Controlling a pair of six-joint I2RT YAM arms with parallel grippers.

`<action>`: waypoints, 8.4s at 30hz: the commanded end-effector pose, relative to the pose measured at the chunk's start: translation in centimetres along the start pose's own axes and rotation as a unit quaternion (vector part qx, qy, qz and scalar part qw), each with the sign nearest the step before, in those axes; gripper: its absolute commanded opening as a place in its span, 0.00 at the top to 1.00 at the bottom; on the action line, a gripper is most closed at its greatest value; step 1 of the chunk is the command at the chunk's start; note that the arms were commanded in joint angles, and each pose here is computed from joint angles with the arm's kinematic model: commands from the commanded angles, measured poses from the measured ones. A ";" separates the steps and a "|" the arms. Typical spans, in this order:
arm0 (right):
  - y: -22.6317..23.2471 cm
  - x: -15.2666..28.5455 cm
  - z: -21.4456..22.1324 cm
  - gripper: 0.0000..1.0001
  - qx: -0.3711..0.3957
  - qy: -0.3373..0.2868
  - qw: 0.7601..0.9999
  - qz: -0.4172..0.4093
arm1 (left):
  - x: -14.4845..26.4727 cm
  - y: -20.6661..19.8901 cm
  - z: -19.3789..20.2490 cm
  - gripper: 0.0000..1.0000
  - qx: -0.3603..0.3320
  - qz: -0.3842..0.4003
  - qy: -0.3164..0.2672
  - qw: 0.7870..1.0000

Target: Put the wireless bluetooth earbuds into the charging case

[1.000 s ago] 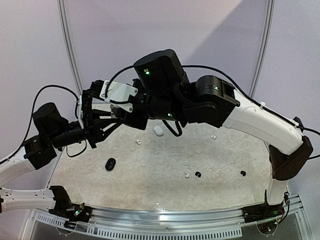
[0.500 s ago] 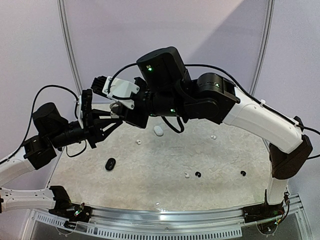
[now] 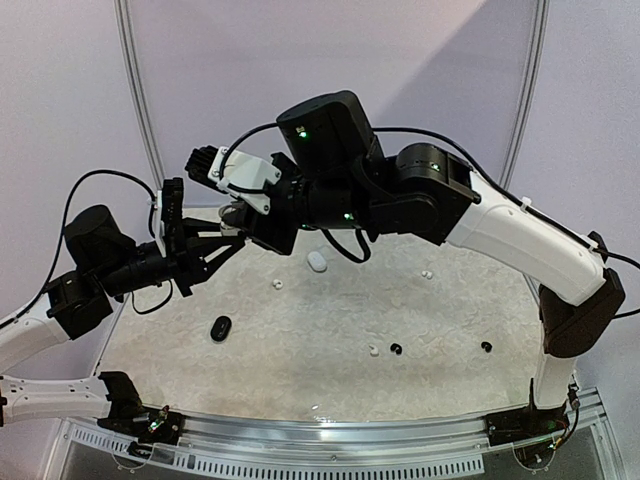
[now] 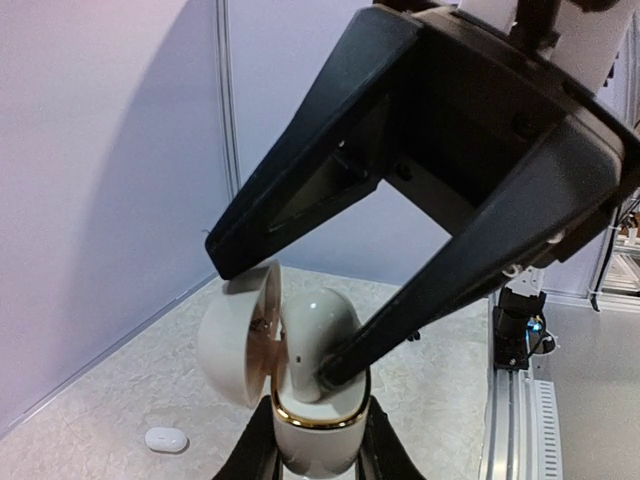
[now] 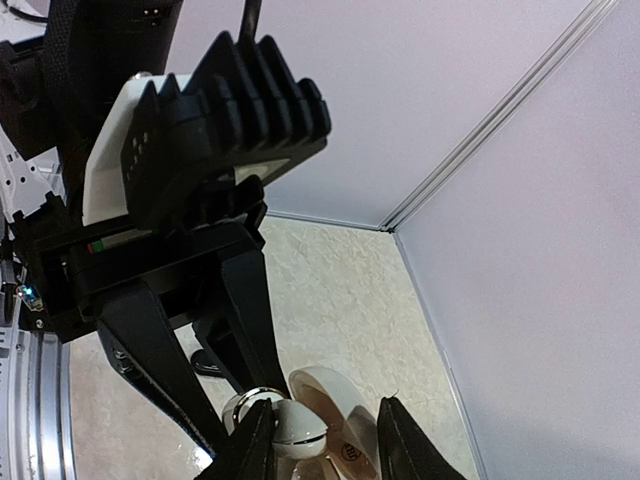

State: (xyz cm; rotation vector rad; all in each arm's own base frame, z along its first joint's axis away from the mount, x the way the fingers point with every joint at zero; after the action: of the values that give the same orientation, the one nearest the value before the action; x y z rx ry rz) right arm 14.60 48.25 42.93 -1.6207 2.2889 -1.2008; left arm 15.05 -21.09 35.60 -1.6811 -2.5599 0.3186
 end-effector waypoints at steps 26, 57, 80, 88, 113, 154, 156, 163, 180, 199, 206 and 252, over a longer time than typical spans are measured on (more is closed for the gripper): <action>2.1 -1.2 0.6 0.63 -0.041 0.001 0.998 -0.052 | 1.0 -1.3 -3.9 1.00 -0.046 0.009 -0.087 0.995; -2.2 3.6 -4.6 0.43 -0.095 -0.135 0.986 -0.010 | 1.0 0.0 -2.4 1.00 0.018 -0.026 -0.069 0.997; -1.0 2.4 -2.1 1.00 -0.131 -0.076 0.988 -0.008 | 1.1 -0.2 -2.5 1.00 0.007 -0.017 -0.067 0.998; -0.8 0.9 -0.6 1.00 -0.139 -0.045 0.989 -0.008 | 0.9 -0.5 -2.6 1.00 -0.004 -0.005 -0.065 0.998; 1.2 -2.0 1.1 1.00 -0.141 -0.018 0.989 -0.046 | 0.8 -1.1 -2.8 1.00 -0.043 0.019 -0.064 0.997; -8.2 7.7 2.0 0.82 -0.288 -0.083 0.952 0.065 | 1.5 1.5 -2.2 1.00 0.032 -0.066 -0.072 0.995; -9.2 7.0 6.9 0.72 -0.369 0.000 0.925 0.092 | 1.6 1.7 -2.1 1.00 0.030 -0.072 -0.071 0.994; -4.0 4.2 22.0 0.40 -0.448 0.349 0.812 0.136 | 2.1 2.2 -1.9 1.00 0.025 -0.088 -0.070 0.993; 12.2 2.0 33.8 0.61 -0.340 0.510 0.778 -0.141 | 2.5 2.2 -1.6 1.00 0.016 -0.083 -0.070 0.994; 14.4 1.1 33.5 0.53 0.058 0.299 0.899 -0.315 | 2.5 1.9 -1.8 1.00 0.003 -0.072 -0.065 0.995; 15.2 0.8 34.5 0.59 0.087 0.304 0.887 -0.336 | 2.6 1.8 -1.8 1.00 0.004 -0.070 -0.065 0.995; 20.2 0.8 31.3 0.91 0.206 0.240 0.850 -0.420 | 2.4 2.0 -1.5 1.00 0.007 -0.070 -0.062 0.996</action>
State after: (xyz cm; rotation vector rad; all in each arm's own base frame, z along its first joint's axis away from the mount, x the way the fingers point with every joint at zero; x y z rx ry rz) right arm 16.72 32.20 8.10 -2.3358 1.4808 -2.3654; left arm 15.94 -18.14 36.68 -1.5259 -2.7289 0.4506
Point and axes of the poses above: each gripper's point midway between its finger pads, its own x axis back along the fingers, its own y axis along the line the jaws close on, z = x × y, the point moved 6 cm from there along x, back along the fingers, and after that the axes turned 13 degrees about x, right-handed, at the moved point
